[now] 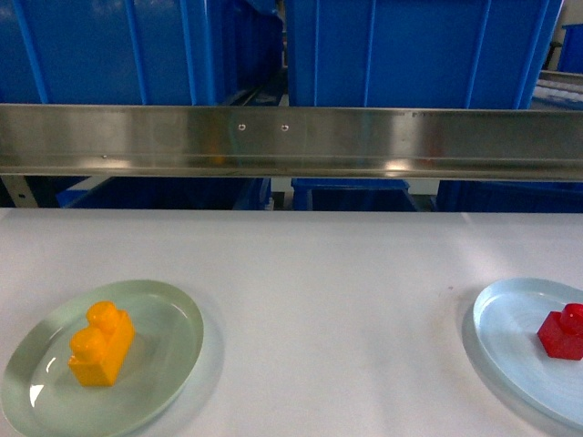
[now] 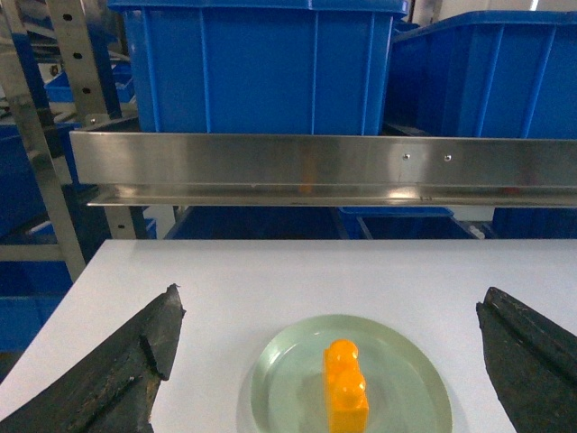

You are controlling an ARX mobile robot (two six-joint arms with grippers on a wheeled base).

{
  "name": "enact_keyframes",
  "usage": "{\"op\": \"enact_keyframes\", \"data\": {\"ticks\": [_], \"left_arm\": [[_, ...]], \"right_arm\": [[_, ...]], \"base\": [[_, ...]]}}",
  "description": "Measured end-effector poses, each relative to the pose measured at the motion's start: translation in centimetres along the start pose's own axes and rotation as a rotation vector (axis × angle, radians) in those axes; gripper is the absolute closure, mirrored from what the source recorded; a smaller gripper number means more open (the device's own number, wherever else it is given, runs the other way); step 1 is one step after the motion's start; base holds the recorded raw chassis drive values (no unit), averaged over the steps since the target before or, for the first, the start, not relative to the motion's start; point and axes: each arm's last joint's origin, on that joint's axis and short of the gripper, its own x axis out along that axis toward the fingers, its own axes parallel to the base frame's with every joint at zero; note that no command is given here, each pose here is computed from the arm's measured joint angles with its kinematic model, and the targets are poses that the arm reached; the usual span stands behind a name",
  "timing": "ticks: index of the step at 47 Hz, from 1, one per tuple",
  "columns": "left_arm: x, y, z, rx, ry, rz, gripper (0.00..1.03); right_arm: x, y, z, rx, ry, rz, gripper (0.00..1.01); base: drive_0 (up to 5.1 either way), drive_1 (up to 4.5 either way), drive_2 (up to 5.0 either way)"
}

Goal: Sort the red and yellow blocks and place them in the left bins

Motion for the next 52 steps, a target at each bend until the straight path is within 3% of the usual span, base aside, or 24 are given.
{"op": "enact_keyframes", "data": {"ticks": [21,22,23,24,26,31,35,39,42,50,52], "left_arm": [[0.0,0.0,0.0,0.0,0.0,0.0,0.05],[0.0,0.0,0.0,0.0,0.0,0.0,0.05],[0.0,0.0,0.0,0.0,0.0,0.0,0.05],[0.0,0.0,0.0,0.0,0.0,0.0,0.05],[0.0,0.0,0.0,0.0,0.0,0.0,0.05],[0.0,0.0,0.0,0.0,0.0,0.0,0.05],[0.0,0.0,0.0,0.0,0.0,0.0,0.05],[0.0,0.0,0.0,0.0,0.0,0.0,0.05],[0.0,0.0,0.0,0.0,0.0,0.0,0.05],[0.0,0.0,0.1,-0.002,-0.01,0.0,0.05],[0.4,0.1,0.8,-0.01,-0.072,-0.006,0.05]], "right_arm": [[0.0,0.0,0.0,-0.001,-0.003,0.003,0.03],[0.0,-0.6,0.1,0.004,-0.018,0.017,0.03],[0.0,-1.4,0.2,0.0,-0.039,-0.018,0.03],[0.4,-2.0,0.6,-0.01,-0.064,-0.01,0.03],[1.8,-2.6,0.7,0.002,-0.041,-0.01,0.03],[2.8,-2.9,0.5,0.018,0.011,0.003,0.03],[4.2,-3.0,1.8,0.021,0.021,0.022,0.03],[6.6,-3.0,4.4,-0.004,-0.022,0.061,0.03],[8.1,-3.2,5.0,-0.013,-0.023,0.077,0.03],[11.2,-3.7,4.4,-0.014,0.057,0.063,0.03],[11.8,-3.8,4.1,-0.015,0.067,0.055,0.03]], "base": [[0.0,0.0,0.0],[0.0,0.0,0.0],[0.0,0.0,0.0],[0.0,0.0,0.0],[0.0,0.0,0.0],[0.0,0.0,0.0],[0.0,0.0,0.0],[0.0,0.0,0.0],[0.0,0.0,0.0],[0.0,0.0,0.0],[0.0,0.0,0.0]]}}
